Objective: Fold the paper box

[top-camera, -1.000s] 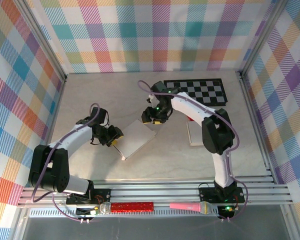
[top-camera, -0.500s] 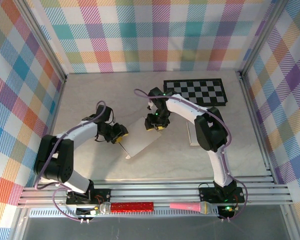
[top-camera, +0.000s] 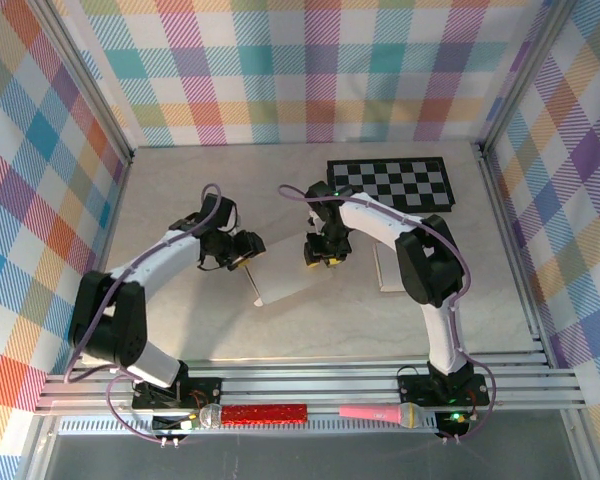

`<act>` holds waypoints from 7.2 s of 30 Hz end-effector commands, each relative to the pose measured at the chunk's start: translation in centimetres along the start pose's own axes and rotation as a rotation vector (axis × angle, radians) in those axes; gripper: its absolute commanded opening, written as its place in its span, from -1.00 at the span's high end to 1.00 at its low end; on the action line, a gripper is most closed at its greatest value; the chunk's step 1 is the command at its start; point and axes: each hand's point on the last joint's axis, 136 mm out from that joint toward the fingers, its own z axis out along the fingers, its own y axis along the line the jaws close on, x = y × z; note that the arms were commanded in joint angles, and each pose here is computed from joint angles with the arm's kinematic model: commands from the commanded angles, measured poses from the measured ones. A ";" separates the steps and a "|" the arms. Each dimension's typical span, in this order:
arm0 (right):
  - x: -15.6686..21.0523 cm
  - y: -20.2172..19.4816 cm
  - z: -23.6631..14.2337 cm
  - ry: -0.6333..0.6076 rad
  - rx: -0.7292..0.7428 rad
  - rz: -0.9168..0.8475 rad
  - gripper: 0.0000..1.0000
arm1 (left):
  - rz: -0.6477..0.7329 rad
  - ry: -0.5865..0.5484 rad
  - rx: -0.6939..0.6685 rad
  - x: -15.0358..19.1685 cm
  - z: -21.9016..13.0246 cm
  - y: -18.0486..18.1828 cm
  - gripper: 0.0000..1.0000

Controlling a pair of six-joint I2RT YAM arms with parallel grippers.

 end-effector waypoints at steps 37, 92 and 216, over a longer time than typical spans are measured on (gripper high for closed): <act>-1.0 -2.4 -0.7 0.001 -0.298 0.084 -0.42 | 0.014 0.157 -0.078 6.0 5.3 5.7 0.94; -2.4 1.8 -8.2 0.034 -0.922 0.364 0.40 | 0.076 -0.047 0.326 -0.1 -0.8 -1.0 0.28; 9.2 -1.2 -12.5 -0.278 -0.142 -0.419 0.18 | 1.588 0.368 0.034 14.8 -0.7 -5.2 0.39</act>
